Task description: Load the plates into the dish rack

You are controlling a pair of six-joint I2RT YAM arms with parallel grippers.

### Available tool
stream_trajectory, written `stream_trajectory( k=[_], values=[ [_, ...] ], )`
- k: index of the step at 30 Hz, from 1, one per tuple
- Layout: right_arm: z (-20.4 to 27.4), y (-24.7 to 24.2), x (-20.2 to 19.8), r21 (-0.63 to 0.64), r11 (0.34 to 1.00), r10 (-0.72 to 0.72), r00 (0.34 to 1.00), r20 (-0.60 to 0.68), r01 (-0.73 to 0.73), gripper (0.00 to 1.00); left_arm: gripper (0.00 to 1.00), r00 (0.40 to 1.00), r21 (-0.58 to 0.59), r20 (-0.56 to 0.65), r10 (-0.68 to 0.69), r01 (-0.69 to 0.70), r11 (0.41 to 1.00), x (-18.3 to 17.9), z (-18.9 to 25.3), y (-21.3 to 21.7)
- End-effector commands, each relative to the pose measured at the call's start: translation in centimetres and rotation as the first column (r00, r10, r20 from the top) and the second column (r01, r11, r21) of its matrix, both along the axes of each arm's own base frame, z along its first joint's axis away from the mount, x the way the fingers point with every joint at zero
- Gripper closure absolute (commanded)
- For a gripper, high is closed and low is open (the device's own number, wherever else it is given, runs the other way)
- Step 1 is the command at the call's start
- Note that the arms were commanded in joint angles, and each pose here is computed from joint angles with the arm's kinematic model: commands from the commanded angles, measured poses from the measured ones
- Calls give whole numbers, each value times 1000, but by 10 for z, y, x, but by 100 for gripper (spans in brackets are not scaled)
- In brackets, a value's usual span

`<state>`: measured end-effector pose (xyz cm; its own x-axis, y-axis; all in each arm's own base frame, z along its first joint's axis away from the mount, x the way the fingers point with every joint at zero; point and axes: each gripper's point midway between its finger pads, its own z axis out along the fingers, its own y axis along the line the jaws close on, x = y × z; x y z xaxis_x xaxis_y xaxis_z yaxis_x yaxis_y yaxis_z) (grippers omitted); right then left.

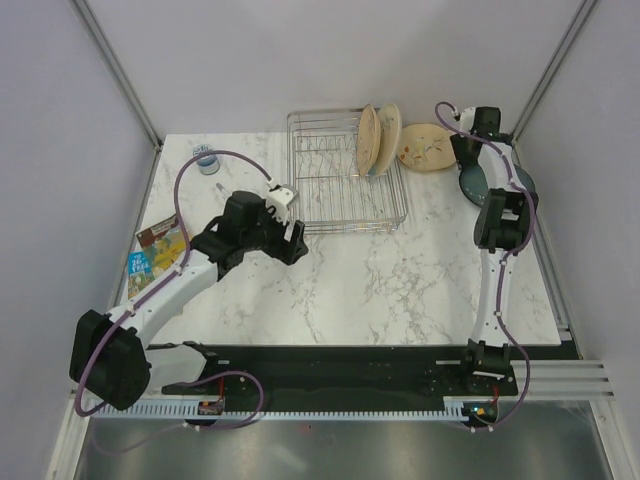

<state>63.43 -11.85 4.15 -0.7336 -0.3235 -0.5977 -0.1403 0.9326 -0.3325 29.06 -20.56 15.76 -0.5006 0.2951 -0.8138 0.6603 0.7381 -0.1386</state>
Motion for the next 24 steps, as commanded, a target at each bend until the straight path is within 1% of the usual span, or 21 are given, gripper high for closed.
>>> stream_trajectory(
  k=[1,4,5,7,11,14,15,17,18,21,24],
  values=[
    [28,-36,10,106,990,-110,987,119,97,38,13,995,-11,-8,-96,95,995,-9,-2,-17],
    [19,-33,3,179,979,-114,989,99,95,38,13,994,-22,-3,-110,110,994,-7,-3,-27],
    [15,-31,-6,207,974,-111,991,80,92,38,13,993,-27,-1,-117,117,993,-8,-2,-31],
    [16,-29,-11,232,967,-124,989,81,102,38,12,993,-33,-8,-119,118,992,-7,-4,-36],
    [6,-18,-31,276,955,-125,992,30,112,38,12,992,-37,-16,-129,128,991,-7,-6,-44],
    [4,-8,-43,300,950,-88,996,7,82,37,12,991,-43,-12,-135,135,990,-8,-6,-50],
    [7,1,-44,330,943,-52,999,13,45,37,11,990,-44,-11,-138,137,990,-8,-7,-52],
    [17,7,-48,352,936,-42,999,32,28,36,11,990,-40,-17,-142,141,989,-9,-9,-54],
    [26,9,-45,369,929,-38,997,68,10,36,11,989,-38,-17,-144,144,989,-10,-10,-55],
    [53,5,-46,407,913,-90,986,140,26,36,11,988,-38,-17,-151,151,988,-12,-10,-57],
    [65,-9,-51,390,918,-152,971,186,69,37,11,988,-39,-14,-156,156,987,-14,-9,-58]
  ],
)
